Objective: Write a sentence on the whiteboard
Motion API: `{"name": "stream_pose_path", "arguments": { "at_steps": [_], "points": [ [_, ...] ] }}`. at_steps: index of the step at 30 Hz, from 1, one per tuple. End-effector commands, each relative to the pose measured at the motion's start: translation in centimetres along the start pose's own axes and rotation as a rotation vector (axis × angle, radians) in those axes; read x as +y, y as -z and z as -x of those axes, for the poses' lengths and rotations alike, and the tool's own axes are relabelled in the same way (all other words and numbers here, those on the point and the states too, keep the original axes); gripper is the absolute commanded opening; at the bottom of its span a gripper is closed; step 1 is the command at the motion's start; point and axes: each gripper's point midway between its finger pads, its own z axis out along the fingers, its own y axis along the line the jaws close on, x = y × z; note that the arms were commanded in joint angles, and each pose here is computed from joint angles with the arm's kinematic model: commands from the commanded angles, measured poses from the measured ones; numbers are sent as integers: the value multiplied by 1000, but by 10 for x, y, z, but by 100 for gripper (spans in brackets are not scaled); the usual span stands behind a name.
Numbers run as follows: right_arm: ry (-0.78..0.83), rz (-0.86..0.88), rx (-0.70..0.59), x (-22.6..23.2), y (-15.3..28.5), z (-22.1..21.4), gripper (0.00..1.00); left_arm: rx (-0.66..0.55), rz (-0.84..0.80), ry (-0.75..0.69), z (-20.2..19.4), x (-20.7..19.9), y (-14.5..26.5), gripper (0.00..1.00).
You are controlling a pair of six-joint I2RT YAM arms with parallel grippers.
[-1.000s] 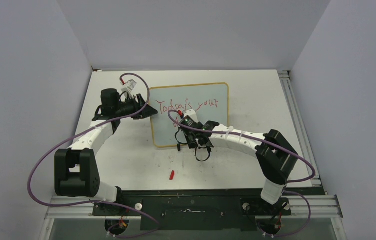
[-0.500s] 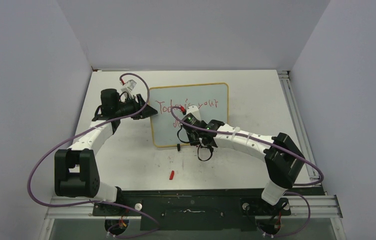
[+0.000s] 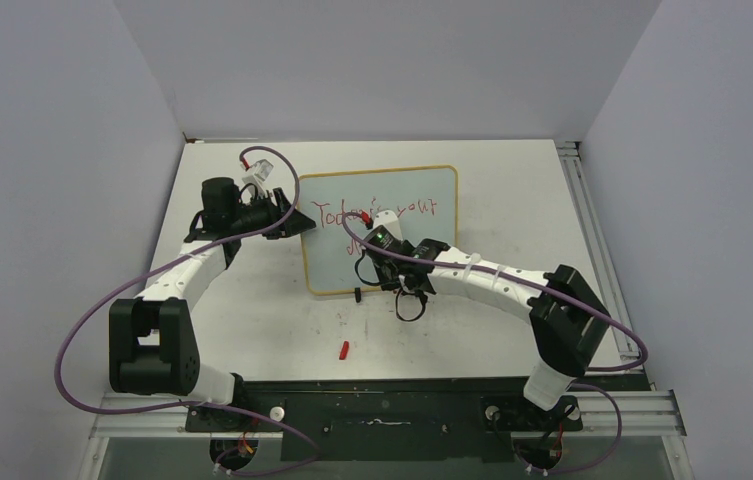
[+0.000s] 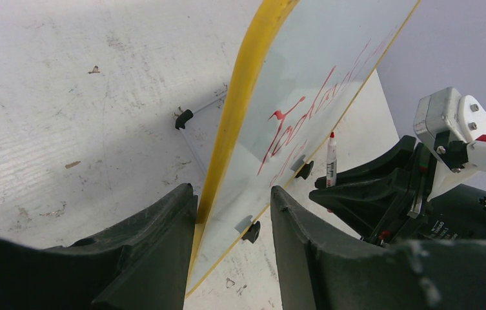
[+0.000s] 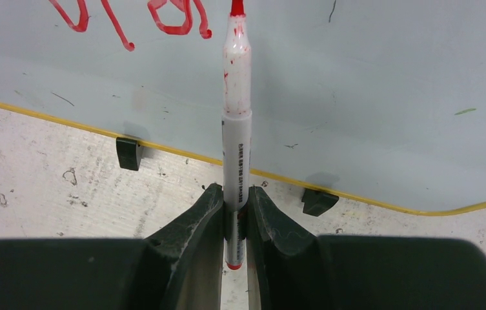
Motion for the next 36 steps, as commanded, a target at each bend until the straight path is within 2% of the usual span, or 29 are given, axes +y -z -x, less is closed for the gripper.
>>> {"name": "stream_pose_path", "arguments": {
  "at_steps": [1, 36],
  "points": [
    [-9, 10, -45, 3, -1, 21, 5, -30, -66, -60, 11, -22, 5, 44],
    [-5, 2, 33, 0, -16, 0, 5, -33, -70, -68, 13, -24, 6, 44]
  ]
}}
